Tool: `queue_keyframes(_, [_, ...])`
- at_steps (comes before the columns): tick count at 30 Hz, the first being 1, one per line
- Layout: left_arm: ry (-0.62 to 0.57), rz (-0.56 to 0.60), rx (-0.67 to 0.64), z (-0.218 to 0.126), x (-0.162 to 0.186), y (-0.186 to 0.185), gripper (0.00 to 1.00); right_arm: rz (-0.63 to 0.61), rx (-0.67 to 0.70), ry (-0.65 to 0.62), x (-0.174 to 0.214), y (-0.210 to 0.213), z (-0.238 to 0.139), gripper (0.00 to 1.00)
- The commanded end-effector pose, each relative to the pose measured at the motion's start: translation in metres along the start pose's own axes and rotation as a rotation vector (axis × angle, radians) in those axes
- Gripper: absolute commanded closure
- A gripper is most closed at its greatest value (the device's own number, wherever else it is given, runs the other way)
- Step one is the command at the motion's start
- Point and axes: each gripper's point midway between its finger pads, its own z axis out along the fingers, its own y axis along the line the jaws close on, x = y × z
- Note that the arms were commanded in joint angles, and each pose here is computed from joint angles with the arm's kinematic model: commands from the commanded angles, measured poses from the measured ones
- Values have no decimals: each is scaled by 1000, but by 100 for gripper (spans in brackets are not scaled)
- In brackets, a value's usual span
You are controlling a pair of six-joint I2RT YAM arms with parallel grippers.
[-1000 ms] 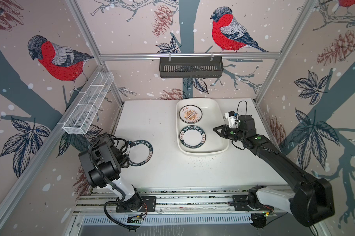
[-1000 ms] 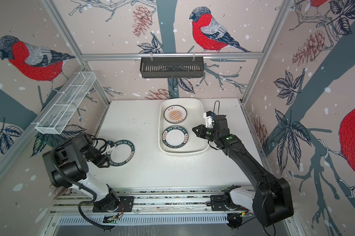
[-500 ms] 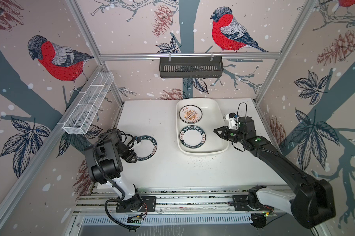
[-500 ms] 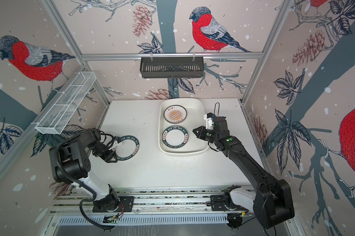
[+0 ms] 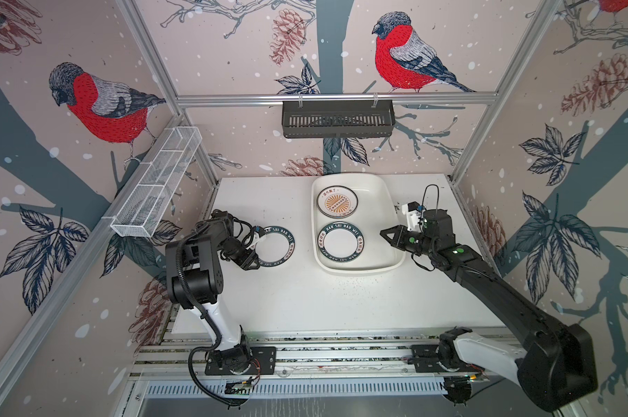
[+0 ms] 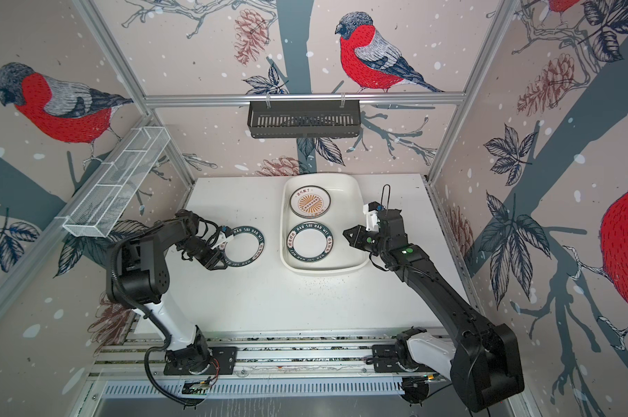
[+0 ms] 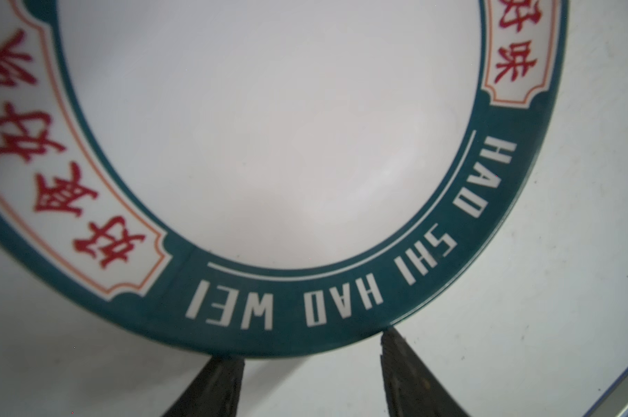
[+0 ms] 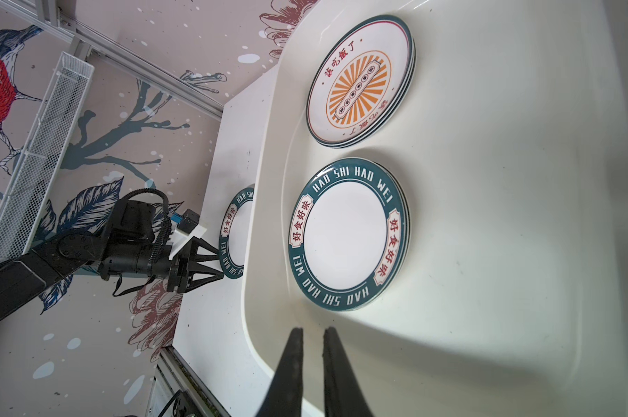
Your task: Place the plates into the plastic bin on the countertop
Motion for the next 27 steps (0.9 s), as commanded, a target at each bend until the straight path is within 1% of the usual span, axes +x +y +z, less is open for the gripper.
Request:
queue_keyframes(1, [-9, -4, -12, 7, -6, 4, 38, 0, -1, -18, -2, 1, -2, 85])
queue_keyframes(8, [8, 23, -35, -6, 6, -8, 31, 3, -3, -24, -2, 2, -4, 85])
queue_keyframes(12, [-31, -1, -42, -22, 0, -13, 27, 8, -16, -29, -3, 3, -2, 84])
queue_keyframes(16, [-97, -37, -55, -41, -17, -13, 25, 11, -33, -28, -3, 7, 0, 84])
queue_keyframes(19, [-165, -87, -114, -58, -35, -1, 21, 3, -42, -31, -4, 10, -1, 84])
queue_keyframes(22, [-231, -129, -151, -74, -56, 11, 19, -1, -51, -29, -3, 13, -1, 84])
queue_keyframes(27, [-306, -209, -116, -85, -86, 26, 17, -3, -77, -39, -3, 20, -4, 84])
